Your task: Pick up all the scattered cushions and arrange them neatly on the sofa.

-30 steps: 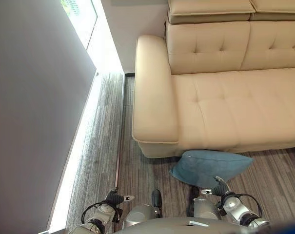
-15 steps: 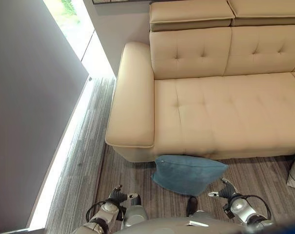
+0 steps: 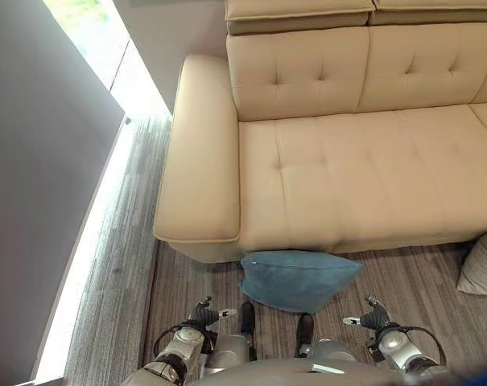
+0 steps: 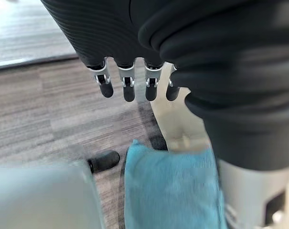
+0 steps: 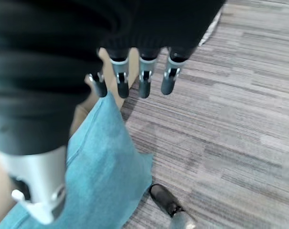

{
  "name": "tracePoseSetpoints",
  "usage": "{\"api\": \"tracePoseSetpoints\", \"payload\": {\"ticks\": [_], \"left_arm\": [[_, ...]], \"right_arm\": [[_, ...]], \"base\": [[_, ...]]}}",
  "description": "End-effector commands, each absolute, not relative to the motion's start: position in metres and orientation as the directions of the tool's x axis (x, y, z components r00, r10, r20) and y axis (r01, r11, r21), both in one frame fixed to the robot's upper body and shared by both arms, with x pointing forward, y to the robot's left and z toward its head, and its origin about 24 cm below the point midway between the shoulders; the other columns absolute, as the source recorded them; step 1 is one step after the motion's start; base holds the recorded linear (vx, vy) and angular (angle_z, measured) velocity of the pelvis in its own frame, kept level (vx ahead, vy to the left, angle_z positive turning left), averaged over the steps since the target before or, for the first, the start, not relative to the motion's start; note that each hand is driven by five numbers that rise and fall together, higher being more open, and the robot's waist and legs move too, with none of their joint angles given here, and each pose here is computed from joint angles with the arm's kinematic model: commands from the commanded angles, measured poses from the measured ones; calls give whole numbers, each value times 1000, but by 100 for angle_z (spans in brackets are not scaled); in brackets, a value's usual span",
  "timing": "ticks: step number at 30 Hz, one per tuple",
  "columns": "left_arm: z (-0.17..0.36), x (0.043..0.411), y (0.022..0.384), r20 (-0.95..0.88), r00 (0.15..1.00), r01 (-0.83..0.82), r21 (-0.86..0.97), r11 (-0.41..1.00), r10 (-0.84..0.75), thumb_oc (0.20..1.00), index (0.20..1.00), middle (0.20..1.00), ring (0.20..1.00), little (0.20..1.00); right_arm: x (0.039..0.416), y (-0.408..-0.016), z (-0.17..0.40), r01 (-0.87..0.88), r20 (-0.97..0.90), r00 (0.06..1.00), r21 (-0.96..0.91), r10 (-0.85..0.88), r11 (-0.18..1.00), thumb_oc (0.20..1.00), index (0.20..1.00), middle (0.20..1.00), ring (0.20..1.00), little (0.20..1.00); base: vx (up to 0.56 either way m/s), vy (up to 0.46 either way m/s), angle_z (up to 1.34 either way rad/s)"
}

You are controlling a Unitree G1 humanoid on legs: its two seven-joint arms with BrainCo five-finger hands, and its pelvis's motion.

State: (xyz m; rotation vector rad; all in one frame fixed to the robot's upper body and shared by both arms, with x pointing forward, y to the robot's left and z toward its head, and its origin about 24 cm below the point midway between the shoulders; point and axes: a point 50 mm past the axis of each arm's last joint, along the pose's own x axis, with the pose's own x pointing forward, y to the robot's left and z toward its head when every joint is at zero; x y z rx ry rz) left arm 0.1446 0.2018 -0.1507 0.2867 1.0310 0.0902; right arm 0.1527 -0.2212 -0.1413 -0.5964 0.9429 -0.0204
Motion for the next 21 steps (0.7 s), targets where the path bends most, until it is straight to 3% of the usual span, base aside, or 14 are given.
{"api": "tracePoseSetpoints", "payload": {"ticks": [1, 2, 3, 4, 5, 6, 9, 10, 15, 21], "left_arm": [[-148, 147, 214, -812, 520, 21, 322, 946, 265, 1000, 1000, 1000, 1000, 1000], [-146, 150, 217, -800, 531, -7, 325, 946, 279, 1000, 1000, 1000, 1000, 1000], [-132, 167, 214, -717, 654, -104, 231, 967, 241, 1000, 1000, 1000, 1000, 1000], [-121, 193, 189, -659, 683, -272, 169, 947, 314, 1000, 1000, 1000, 1000, 1000], [-126, 163, 213, -654, 665, -266, 243, 933, 361, 1000, 1000, 1000, 1000, 1000], [-123, 161, 218, -638, 692, -249, 228, 941, 337, 1000, 1000, 1000, 1000, 1000], [-89, 210, 207, -480, 830, -199, 220, 955, 283, 1000, 1000, 1000, 1000, 1000], [-61, 237, 199, -343, 903, -196, 213, 957, 260, 1000, 1000, 1000, 1000, 1000], [-45, 264, 179, -287, 923, -215, 164, 963, 255, 1000, 1000, 1000, 1000, 1000], [-39, 281, 173, -280, 912, -268, 151, 952, 301, 1000, 1000, 1000, 1000, 1000]], "right_arm": [[172, -217, -133, -182, -704, 657, -497, -272, 848, 1000, 1000, 1000, 1000, 1000], [176, -217, -131, -164, -689, 669, -503, -279, 849, 1000, 1000, 1000, 1000, 1000], [177, -225, -127, -108, -658, 680, -524, -322, 845, 1000, 1000, 1000, 1000, 1000], [161, -223, -123, 684, -511, 362, -422, -780, 595, 1000, 1000, 1000, 1000, 1000], [130, -314, -109, 824, -511, 162, -400, -844, 401, 1000, 1000, 1000, 1000, 1000], [110, -347, -101, 882, -513, 42, -384, -857, 273, 1000, 1000, 1000, 1000, 1000], [132, -383, -72, 935, -525, -30, -315, -851, 161, 1000, 1000, 1000, 1000, 1000], [109, -395, -72, 944, -560, -160, -327, -813, 40, 1000, 1000, 1000, 1000, 1000], [100, -385, -80, 955, -596, -238, -286, -767, -74, 1000, 1000, 1000, 1000, 1000], [120, -362, -89, 973, -624, -200, -217, -756, -78, 1000, 1000, 1000, 1000, 1000]], "base": [[-33, 27, -27], [-104, 0, -18], [-81, 73, -4], [-129, 95, 1], [-126, 93, 3], [-213, 5, -1], [-228, -6, -12], [-238, 23, -25], [-111, 7, -5], [-76, -16, -21]]}}
